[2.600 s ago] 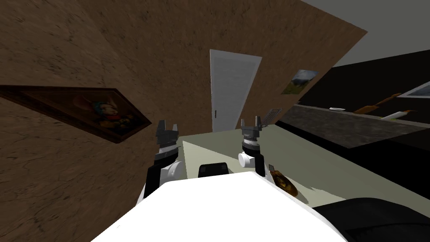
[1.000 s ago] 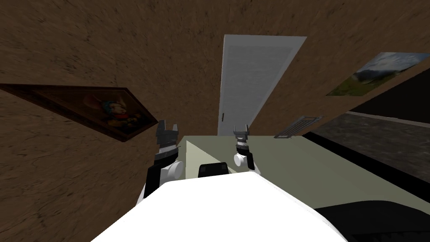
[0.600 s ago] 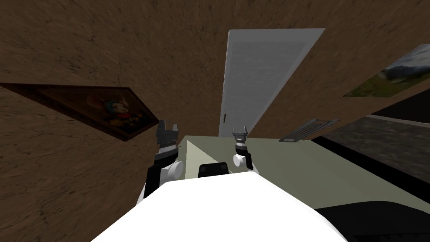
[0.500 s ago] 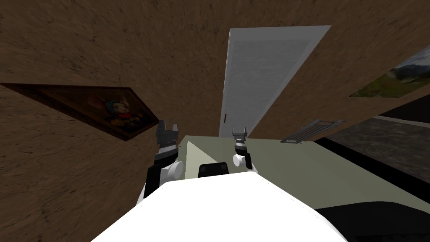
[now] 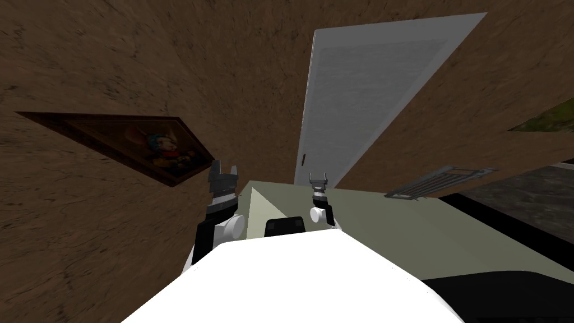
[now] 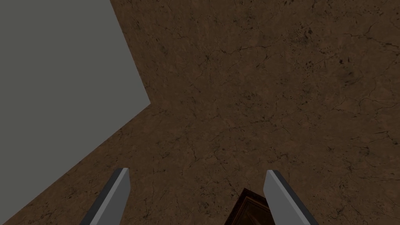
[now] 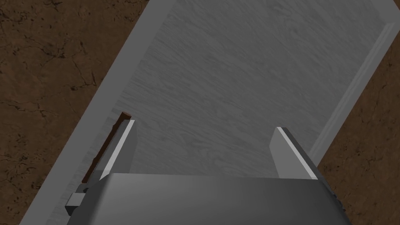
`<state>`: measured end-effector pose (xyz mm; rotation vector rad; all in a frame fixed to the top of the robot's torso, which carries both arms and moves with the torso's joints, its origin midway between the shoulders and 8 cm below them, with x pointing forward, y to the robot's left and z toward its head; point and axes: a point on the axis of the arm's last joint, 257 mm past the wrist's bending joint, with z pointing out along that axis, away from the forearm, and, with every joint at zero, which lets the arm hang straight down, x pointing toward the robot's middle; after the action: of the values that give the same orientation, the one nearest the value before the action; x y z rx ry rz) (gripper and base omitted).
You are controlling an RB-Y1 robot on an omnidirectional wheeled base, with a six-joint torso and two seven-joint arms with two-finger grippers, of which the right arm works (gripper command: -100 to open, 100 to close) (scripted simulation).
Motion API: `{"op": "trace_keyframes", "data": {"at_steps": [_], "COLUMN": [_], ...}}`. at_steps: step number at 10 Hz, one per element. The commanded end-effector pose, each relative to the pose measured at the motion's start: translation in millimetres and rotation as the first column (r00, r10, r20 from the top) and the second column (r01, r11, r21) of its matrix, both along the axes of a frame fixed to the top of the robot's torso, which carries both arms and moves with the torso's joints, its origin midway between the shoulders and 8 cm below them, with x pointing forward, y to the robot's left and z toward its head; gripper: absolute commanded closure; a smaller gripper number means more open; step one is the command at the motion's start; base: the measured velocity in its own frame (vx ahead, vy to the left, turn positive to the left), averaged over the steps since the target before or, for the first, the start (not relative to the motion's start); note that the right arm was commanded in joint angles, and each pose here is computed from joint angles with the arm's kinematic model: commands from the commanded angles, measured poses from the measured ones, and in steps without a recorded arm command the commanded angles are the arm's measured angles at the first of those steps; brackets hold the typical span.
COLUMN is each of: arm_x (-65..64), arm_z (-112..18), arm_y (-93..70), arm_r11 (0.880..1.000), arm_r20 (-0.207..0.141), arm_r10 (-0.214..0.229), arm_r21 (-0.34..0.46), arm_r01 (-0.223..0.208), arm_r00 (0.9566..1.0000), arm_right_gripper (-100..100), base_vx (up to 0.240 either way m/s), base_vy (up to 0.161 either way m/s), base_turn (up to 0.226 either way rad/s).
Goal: Pull the door open
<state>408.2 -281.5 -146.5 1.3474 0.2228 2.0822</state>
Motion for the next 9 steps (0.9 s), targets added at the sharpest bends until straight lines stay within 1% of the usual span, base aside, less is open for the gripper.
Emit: {"op": "trace_keyframes", "data": {"at_steps": [1, 3, 5, 9], "arm_x": [2.2, 4.1, 5.4, 6.2], "arm_z": [-13.1, -29.8, -46.5, -79.3], "arm_y": [-3.9, -8.0, -12.5, -22.7], "arm_r11": [0.999, 0.996, 0.990, 0.972], "arm_r20": [-0.016, -0.035, -0.054, -0.090], "arm_r10": [0.010, 0.020, 0.027, 0.037], "arm_r21": [0.043, 0.093, 0.142, 0.235], "arm_r01": [-0.009, -0.016, -0.019, -0.014], "arm_r00": [0.9998, 0.9992, 0.9982, 0.9953], "arm_right_gripper": [-100, -100, -100, -100], "base_vx": [0.097, 0.091, 0.093, 0.094], "base_vy": [-0.026, -0.020, -0.052, -0.039], "base_turn": [0.096, 0.112, 0.112, 0.104]}}
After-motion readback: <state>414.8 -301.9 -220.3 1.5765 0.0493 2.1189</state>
